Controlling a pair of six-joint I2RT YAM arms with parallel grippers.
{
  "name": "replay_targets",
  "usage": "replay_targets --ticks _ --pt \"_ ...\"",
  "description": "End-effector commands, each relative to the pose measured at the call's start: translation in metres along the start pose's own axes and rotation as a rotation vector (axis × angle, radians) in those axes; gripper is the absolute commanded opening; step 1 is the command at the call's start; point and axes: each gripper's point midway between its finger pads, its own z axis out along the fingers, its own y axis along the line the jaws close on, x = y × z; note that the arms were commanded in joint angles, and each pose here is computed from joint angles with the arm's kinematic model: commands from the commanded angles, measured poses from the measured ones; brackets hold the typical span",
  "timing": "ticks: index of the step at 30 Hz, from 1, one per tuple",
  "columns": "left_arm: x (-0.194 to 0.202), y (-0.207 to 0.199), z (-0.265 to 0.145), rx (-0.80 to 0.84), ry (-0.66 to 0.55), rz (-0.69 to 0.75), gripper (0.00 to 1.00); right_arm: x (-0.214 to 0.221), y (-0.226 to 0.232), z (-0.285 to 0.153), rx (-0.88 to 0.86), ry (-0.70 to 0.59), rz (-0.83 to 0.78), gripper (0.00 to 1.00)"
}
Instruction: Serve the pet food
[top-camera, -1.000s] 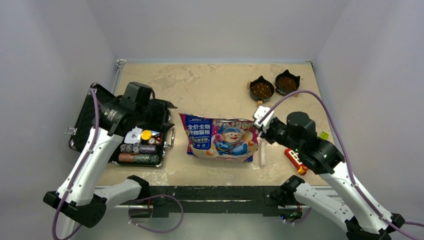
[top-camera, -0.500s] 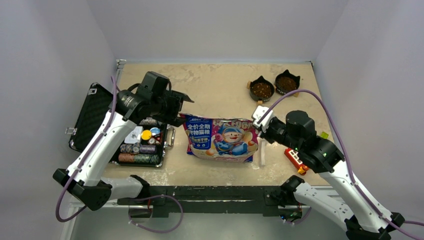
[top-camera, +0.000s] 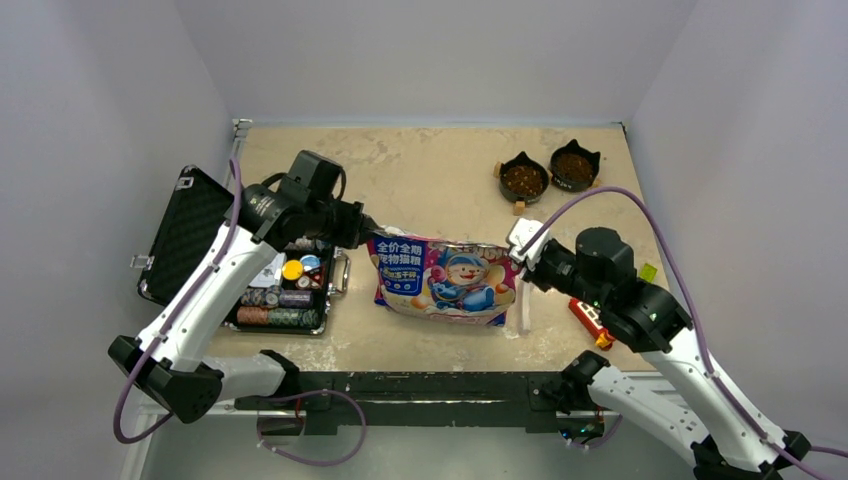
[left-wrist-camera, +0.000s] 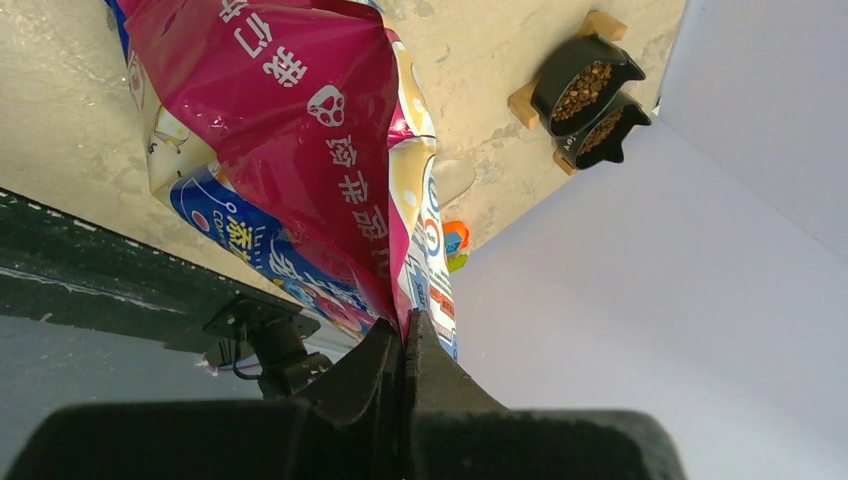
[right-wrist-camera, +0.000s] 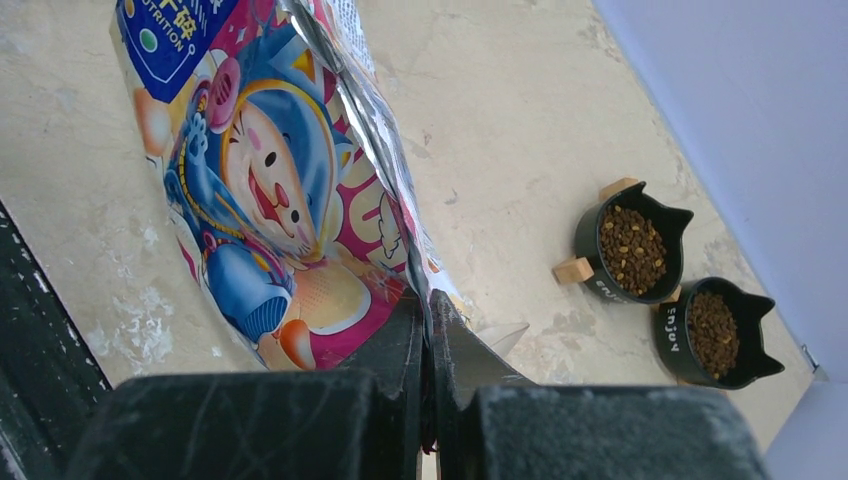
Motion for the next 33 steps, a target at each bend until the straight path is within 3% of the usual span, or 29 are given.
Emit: replay_targets --ticks 1,4,5,7,12,18,24,27,29,31,32,33 --pt "-0.030 -0.017 -0.021 0.068 -0.138 -0.012 0.00 0.021 -0.011 -0.017 0.094 0.050 -0.036 0.00" --pt "-0.022 -0.016 -0.024 0.055 -0.093 -0.014 0.00 0.012 -0.010 -0.016 0.067 0.038 -0.031 0.00" --pt "-0.017 -0.015 -0.022 0.047 -0.064 -0.023 0.00 0.006 -0.008 -0.013 0.047 0.022 -0.025 0.04" --pt "-0.010 -0.014 -0.021 0.043 -0.024 -0.032 0.00 -0.010 0.000 -0.007 -0.002 -0.027 -0.041 0.23" --pt "-0.010 -0.016 -0.026 0.069 -0.026 -0.035 0.00 -0.044 0.027 0.020 -0.109 -0.087 -0.162 0.52" --pt "-0.006 -0.012 -0.025 0.075 0.001 -0.039 0.00 -0.086 0.040 0.052 -0.169 -0.096 -0.244 0.64" --pt "-0.006 -0.010 -0.028 0.086 0.007 -0.042 0.00 -0.101 0.056 0.085 -0.190 -0.041 -0.305 0.65" --pt "-0.006 -0.013 -0.031 0.096 0.005 -0.043 0.00 -0.104 0.053 0.094 -0.149 -0.019 -0.294 0.64" --pt "-0.006 -0.013 -0.032 0.100 0.002 -0.044 0.00 -0.103 0.047 0.097 -0.111 -0.001 -0.291 0.57" --pt "-0.007 -0.013 -0.032 0.099 -0.002 -0.048 0.00 -0.099 0.039 0.097 -0.063 0.023 -0.286 0.36" --pt "-0.007 -0.012 -0.032 0.098 -0.002 -0.049 0.00 -0.097 0.037 0.094 -0.050 0.028 -0.285 0.15" --pt "-0.008 -0.011 -0.033 0.098 -0.004 -0.051 0.00 -0.094 0.033 0.091 -0.031 0.041 -0.280 0.00"
